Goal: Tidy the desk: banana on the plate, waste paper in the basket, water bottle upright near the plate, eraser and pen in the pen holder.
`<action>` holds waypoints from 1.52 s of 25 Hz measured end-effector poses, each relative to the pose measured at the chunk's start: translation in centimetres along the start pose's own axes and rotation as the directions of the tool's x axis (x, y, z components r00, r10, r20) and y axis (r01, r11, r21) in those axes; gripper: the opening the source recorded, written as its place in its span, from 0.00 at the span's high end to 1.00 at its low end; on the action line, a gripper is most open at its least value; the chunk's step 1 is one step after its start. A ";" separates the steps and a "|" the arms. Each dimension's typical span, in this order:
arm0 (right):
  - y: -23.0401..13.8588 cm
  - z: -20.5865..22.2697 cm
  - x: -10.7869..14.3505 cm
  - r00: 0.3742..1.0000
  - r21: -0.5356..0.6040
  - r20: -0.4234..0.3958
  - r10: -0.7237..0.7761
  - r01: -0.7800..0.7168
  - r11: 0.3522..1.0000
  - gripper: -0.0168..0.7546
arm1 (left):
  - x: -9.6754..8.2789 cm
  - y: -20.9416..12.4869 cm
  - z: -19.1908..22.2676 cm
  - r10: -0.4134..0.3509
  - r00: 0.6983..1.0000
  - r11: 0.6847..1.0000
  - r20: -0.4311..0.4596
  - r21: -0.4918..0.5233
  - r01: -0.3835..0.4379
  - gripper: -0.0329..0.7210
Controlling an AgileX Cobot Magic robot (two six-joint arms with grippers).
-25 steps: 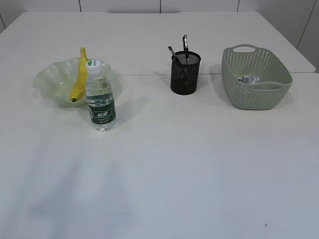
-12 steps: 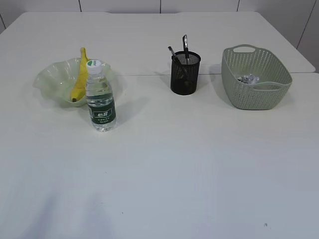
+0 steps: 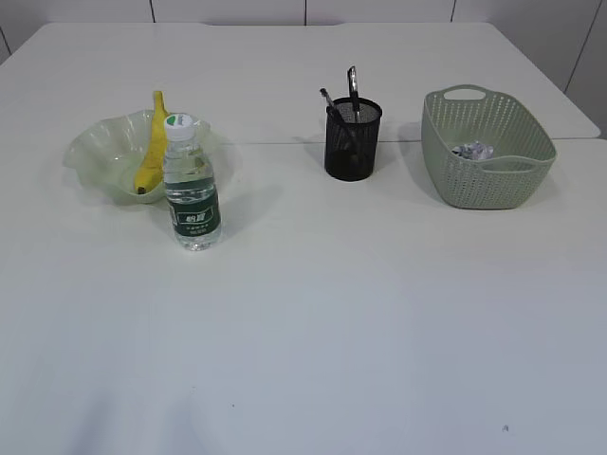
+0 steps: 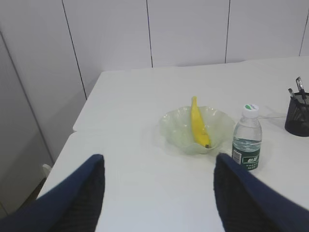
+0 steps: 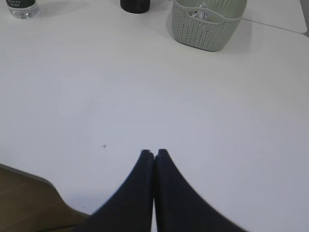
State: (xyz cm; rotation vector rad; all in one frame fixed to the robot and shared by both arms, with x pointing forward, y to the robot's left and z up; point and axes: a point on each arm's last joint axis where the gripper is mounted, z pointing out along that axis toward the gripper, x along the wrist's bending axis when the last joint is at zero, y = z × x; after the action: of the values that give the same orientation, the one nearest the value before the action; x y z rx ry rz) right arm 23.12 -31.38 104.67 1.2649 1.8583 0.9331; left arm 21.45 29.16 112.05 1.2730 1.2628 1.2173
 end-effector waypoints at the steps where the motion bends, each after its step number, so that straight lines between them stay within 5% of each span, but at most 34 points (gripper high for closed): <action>1: 0.0 0.0 0.0 1.000 0.000 0.000 0.000 0.000 1.000 0.99 | 0.0 0.3 -0.4 0.005 1.000 1.000 -0.002 0.000 -0.005 0.30; 19: 0.0 0.0 0.0 1.000 0.000 0.000 0.000 0.000 1.000 0.99 | 0.0 -0.6 -1.3 0.022 1.000 0.987 -0.006 0.158 -0.021 0.30; 38: 0.0 0.0 0.0 1.000 0.000 0.000 0.000 0.000 1.000 0.99 | 0.4 -2.6 -1.8 0.052 0.998 0.926 -0.030 0.376 -0.036 0.30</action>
State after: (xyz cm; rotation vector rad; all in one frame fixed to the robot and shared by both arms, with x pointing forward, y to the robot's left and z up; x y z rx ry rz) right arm 23.12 -31.38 104.67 1.2649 1.8583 0.9331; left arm 19.44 29.56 109.64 1.5634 1.5563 1.0663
